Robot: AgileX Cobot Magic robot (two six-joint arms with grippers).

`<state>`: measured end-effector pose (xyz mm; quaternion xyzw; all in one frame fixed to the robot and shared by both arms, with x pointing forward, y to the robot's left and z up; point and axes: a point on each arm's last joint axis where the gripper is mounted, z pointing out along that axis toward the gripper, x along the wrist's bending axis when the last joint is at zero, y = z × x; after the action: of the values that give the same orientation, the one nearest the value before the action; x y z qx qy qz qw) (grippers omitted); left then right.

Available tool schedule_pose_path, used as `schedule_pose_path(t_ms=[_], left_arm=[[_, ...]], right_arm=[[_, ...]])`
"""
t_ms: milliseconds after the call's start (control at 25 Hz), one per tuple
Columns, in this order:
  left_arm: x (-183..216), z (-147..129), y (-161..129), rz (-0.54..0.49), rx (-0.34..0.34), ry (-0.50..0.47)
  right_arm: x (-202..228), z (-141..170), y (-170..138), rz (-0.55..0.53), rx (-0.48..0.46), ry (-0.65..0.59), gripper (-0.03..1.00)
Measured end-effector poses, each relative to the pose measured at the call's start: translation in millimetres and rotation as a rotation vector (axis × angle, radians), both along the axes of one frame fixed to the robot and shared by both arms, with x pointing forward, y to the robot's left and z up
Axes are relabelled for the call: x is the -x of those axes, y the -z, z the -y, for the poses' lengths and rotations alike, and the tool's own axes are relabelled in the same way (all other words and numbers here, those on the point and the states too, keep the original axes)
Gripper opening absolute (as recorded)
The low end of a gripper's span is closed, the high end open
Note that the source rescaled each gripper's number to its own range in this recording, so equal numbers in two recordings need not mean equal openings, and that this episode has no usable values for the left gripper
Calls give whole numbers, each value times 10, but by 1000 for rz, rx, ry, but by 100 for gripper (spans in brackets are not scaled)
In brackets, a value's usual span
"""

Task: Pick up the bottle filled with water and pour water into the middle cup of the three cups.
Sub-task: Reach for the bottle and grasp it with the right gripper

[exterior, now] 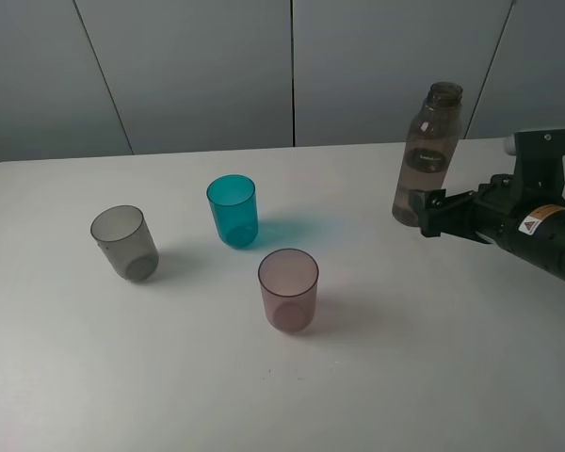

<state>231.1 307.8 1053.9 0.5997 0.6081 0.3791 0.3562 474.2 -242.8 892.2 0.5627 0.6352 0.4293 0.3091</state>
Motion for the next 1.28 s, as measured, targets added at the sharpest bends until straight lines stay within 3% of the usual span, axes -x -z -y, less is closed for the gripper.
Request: schedule_pose_path(t_ms=[840,1280], left_arm=[[0,0,0,0,0,0],[0,0,0,0,0,0]], right_arm=[[-417,-70,479,65,19,21,100],[-686,-122,479,149,3,35,100]])
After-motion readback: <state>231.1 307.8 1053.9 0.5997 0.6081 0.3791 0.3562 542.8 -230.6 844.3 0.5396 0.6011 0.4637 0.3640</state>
